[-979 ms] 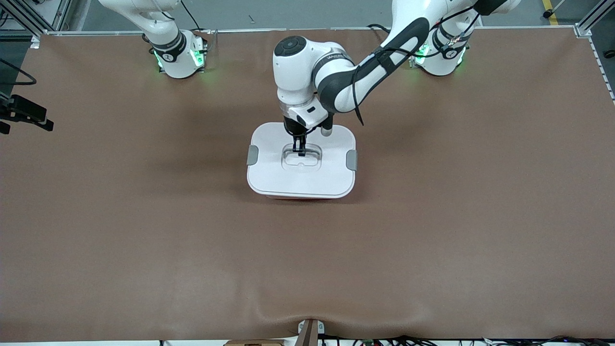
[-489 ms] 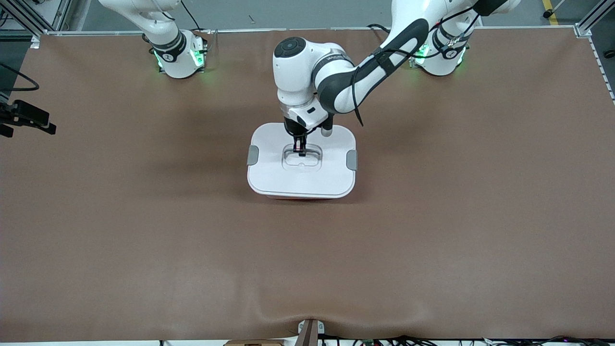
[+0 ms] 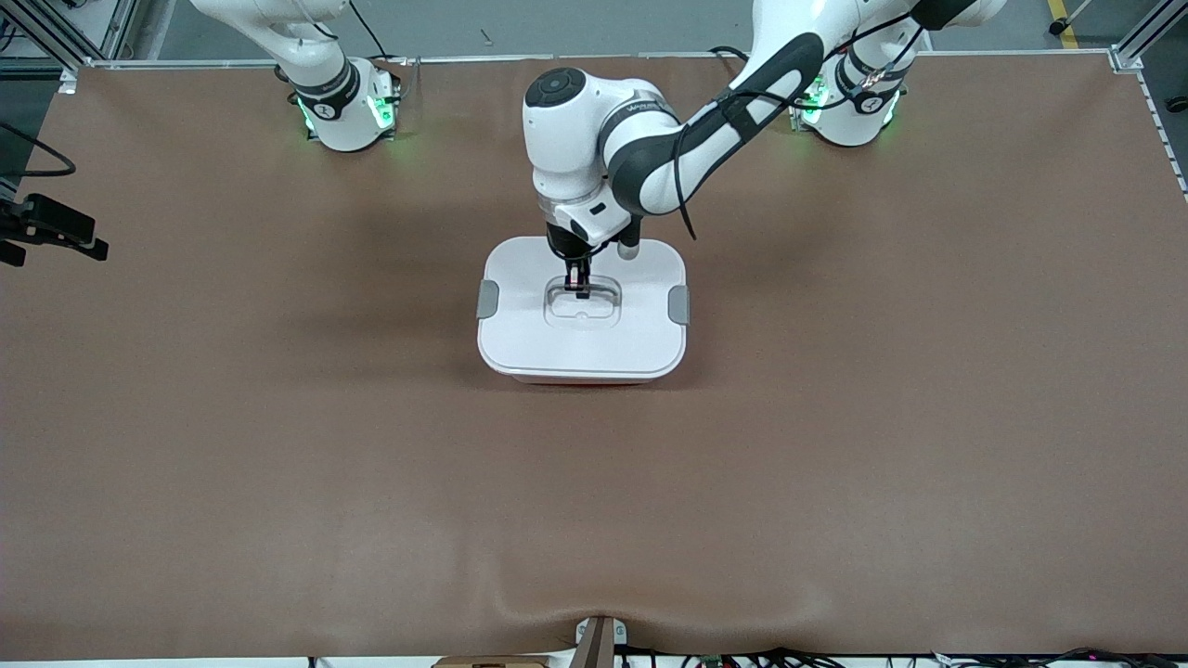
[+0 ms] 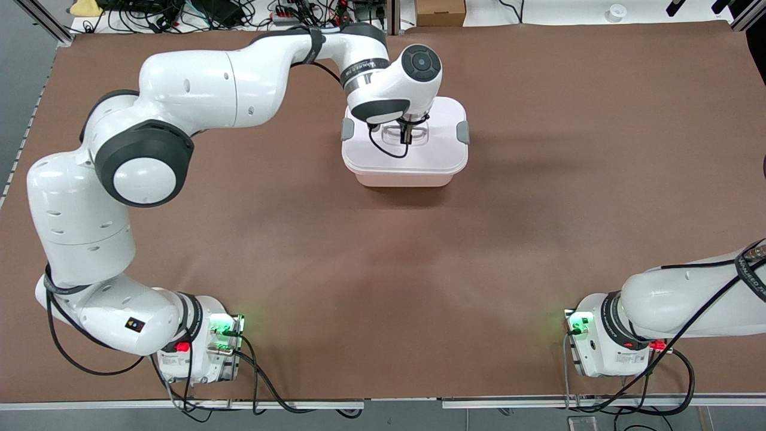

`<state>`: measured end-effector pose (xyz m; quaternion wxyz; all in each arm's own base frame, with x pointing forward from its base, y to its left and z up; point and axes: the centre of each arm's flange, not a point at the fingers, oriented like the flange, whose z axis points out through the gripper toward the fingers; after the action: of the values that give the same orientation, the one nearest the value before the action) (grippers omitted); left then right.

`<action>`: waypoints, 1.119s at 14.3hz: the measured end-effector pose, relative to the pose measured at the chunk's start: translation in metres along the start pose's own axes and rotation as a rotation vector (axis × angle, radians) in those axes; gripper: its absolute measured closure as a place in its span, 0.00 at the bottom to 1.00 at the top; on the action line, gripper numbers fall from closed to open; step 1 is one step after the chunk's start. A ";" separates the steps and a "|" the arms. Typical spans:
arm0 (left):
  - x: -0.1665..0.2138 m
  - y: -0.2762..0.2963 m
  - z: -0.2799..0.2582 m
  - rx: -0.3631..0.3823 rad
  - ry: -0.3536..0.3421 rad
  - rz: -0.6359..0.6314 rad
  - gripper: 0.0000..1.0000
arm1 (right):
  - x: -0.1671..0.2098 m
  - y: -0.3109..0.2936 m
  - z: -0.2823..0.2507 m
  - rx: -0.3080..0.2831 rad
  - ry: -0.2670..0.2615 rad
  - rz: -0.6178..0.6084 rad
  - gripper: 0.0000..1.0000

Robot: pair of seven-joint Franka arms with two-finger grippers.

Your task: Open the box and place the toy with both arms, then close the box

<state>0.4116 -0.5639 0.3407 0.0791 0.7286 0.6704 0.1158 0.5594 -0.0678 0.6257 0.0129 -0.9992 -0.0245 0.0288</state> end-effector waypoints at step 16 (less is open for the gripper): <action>0.007 0.004 0.009 -0.032 0.050 0.031 0.43 | -0.003 0.011 0.000 0.004 -0.010 0.020 0.00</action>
<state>0.4190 -0.5566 0.3335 0.0722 0.7346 0.6586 0.1461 0.5566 -0.0794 0.6260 0.0143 -0.9992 -0.0146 0.0338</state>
